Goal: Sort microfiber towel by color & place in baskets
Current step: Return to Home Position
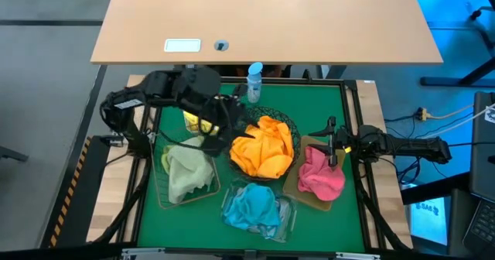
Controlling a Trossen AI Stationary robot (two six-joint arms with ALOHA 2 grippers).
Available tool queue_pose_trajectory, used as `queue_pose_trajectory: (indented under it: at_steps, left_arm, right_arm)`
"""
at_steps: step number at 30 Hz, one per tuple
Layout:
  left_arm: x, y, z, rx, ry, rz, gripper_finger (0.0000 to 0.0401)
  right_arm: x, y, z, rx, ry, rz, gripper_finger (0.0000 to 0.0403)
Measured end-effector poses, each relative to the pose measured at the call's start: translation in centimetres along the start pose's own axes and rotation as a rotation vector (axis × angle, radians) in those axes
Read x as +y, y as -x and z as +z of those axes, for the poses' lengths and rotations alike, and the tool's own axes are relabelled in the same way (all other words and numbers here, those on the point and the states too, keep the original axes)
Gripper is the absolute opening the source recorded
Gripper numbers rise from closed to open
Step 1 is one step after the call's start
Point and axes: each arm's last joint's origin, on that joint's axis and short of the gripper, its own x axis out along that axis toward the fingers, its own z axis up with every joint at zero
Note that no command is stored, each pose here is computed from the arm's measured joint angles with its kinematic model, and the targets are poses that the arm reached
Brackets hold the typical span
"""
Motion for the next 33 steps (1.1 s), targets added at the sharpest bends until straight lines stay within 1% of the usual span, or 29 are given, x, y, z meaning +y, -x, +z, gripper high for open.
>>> queue_pose_trajectory:
  at_steps: [3,5,7,10,14,22,25,30,33]
  left_arm:
    - [-0.5,1.4,-0.7,0.028,0.012,-0.014,0.0121]
    - [-0.8,1.8,-1.5,0.035,0.013,-0.017,0.0121]
    - [-1.2,2.4,-2.4,0.021,0.008,-0.011,0.0121]
    - [-2.1,3.6,-4.4,-0.035,0.003,0.009,0.0121]
    - [-3.6,4.9,-8.5,-0.106,0.030,0.029,0.0121]
    - [-7.2,6.2,-18.4,-0.269,0.104,0.070,0.0121]
    - [-8.3,6.4,-21.8,-0.329,0.124,0.116,0.0121]
    - [-9.6,6.3,-26.2,-0.413,0.147,0.201,0.0121]
    - [-10.2,6.1,-28.1,-0.465,0.140,0.207,0.0121]
  right_arm:
    - [0.0,0.0,0.0,0.000,0.000,0.000,0.0179]
    - [0.0,0.0,0.0,0.000,0.000,0.000,0.0179]
    - [0.0,0.0,0.0,0.000,0.000,0.000,0.0179]
    - [0.0,0.0,0.0,0.001,0.000,0.000,0.0179]
    - [0.0,0.0,0.0,0.000,0.000,0.000,0.0179]
    - [0.0,0.0,0.0,0.000,0.000,0.000,0.0179]
    - [0.0,0.0,0.0,0.000,0.000,0.000,0.0179]
    - [0.0,0.0,0.0,0.000,0.000,0.000,0.0179]
    - [0.0,0.0,0.0,0.000,0.000,0.000,0.0179]
